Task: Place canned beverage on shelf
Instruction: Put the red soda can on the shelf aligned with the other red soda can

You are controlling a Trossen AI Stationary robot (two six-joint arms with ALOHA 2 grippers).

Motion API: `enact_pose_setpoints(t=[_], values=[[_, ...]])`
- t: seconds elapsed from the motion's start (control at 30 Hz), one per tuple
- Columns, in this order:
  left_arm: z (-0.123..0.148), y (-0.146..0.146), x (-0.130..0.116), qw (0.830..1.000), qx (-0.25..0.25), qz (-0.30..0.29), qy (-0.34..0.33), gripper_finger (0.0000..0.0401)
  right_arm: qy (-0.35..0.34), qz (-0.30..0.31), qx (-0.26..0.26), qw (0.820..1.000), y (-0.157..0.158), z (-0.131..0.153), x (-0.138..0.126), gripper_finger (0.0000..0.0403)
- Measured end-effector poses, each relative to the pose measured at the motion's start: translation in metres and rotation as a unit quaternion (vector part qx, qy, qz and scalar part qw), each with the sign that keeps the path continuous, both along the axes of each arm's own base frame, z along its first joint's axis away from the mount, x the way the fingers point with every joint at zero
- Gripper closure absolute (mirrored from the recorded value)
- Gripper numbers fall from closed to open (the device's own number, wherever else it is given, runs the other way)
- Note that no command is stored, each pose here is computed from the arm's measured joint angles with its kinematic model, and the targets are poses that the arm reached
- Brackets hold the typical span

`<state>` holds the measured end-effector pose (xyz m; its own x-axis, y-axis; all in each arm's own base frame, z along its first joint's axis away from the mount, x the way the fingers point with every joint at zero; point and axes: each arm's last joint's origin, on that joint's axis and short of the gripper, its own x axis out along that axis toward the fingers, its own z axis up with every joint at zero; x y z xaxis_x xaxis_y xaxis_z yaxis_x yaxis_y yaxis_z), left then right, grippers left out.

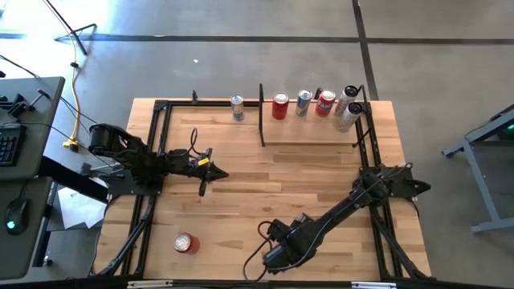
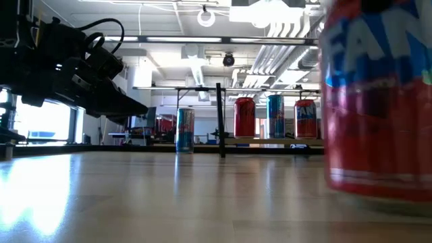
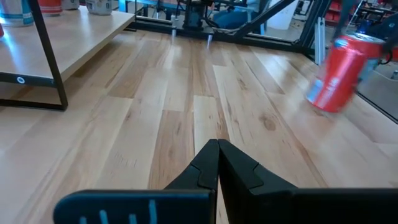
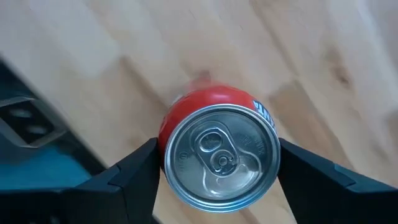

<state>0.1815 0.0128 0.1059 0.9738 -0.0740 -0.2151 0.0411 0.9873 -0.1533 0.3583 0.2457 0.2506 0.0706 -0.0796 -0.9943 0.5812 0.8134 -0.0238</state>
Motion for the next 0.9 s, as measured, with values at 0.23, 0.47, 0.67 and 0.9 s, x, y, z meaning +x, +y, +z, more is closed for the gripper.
enact_pose_setpoints(t=[0.23, 0.47, 0.67, 0.9], values=[[0.000, 0.000, 0.000, 1.000, 0.005, -0.001, 0.000, 0.0401, 0.004, 0.041, -0.019, 0.999, -0.048, 0.042, -0.008, 0.0136], [0.000, 0.000, 0.000, 1.000, 0.009, -0.001, 0.000, 0.0401, 0.020, 0.098, -0.038, 0.994, -0.133, 0.063, -0.016, 0.0136], [-0.001, 0.000, 0.000, 1.000, 0.010, -0.001, 0.003, 0.0401, 0.054, 0.099, -0.054, 0.992, -0.211, 0.066, -0.050, 0.0136], [-0.001, 0.000, 0.000, 1.000, 0.022, -0.004, 0.002, 0.0401, 0.046, 0.086, -0.066, 0.993, -0.290, 0.061, -0.095, 0.0136]])
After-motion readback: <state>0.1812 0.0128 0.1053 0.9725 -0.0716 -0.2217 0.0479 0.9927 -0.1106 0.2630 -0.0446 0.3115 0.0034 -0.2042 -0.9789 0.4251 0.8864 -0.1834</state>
